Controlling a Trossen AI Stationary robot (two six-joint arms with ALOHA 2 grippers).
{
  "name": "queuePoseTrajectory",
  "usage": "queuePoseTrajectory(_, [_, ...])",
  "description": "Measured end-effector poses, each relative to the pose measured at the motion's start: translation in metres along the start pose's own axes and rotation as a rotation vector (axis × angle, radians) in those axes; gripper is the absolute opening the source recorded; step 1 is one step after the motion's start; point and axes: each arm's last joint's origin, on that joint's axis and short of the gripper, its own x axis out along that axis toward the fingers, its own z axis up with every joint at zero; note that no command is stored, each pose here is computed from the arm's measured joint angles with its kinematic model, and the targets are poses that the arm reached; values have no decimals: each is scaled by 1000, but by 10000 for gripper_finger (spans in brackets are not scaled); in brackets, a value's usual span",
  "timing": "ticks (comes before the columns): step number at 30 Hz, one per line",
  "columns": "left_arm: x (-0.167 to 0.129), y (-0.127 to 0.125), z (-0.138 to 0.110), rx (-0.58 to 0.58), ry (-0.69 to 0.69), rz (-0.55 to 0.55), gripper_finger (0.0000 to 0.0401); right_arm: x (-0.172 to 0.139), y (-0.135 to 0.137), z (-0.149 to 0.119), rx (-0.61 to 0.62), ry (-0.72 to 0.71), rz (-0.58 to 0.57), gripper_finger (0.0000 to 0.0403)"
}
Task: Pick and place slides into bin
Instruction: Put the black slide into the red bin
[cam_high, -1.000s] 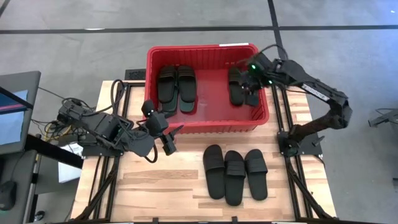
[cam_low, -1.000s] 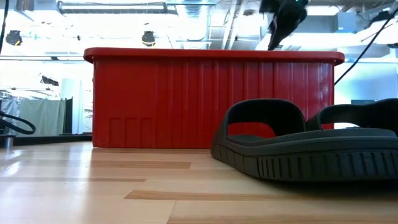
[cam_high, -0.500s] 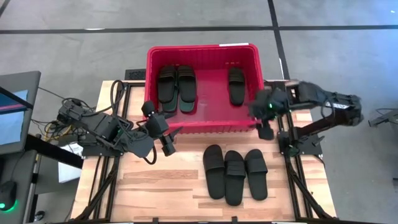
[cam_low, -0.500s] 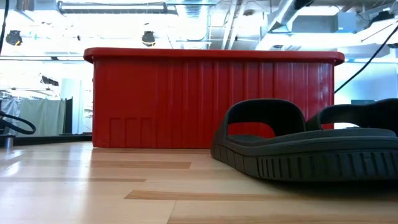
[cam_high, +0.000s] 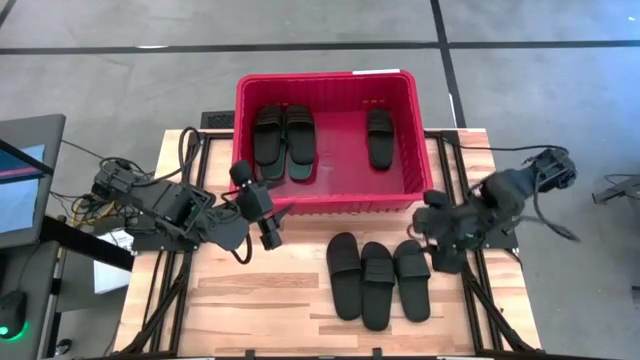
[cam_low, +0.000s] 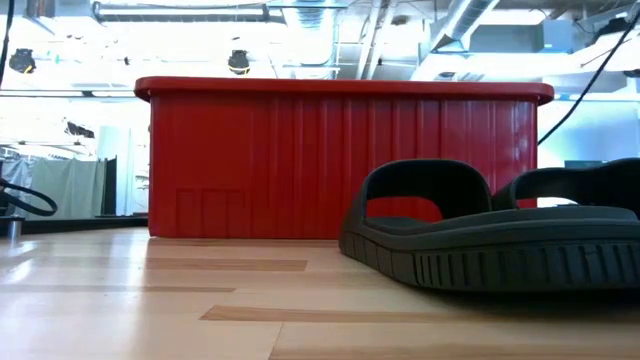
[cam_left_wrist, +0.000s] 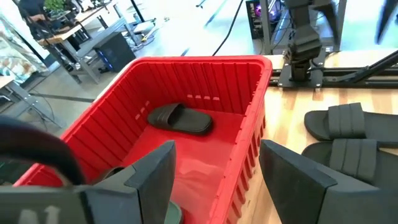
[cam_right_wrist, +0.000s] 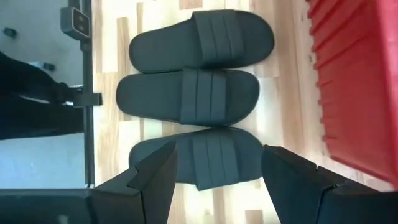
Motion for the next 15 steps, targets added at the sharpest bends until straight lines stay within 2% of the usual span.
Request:
queuePoseTrajectory(11, [3, 3, -1, 45, 11, 14, 220, 38, 63, -16, -31, 69, -156, 216])
queuePoseTrajectory(15, [3, 3, -1, 46, 12, 9, 220, 55, 80, -25, 29, 143, -235, 216])
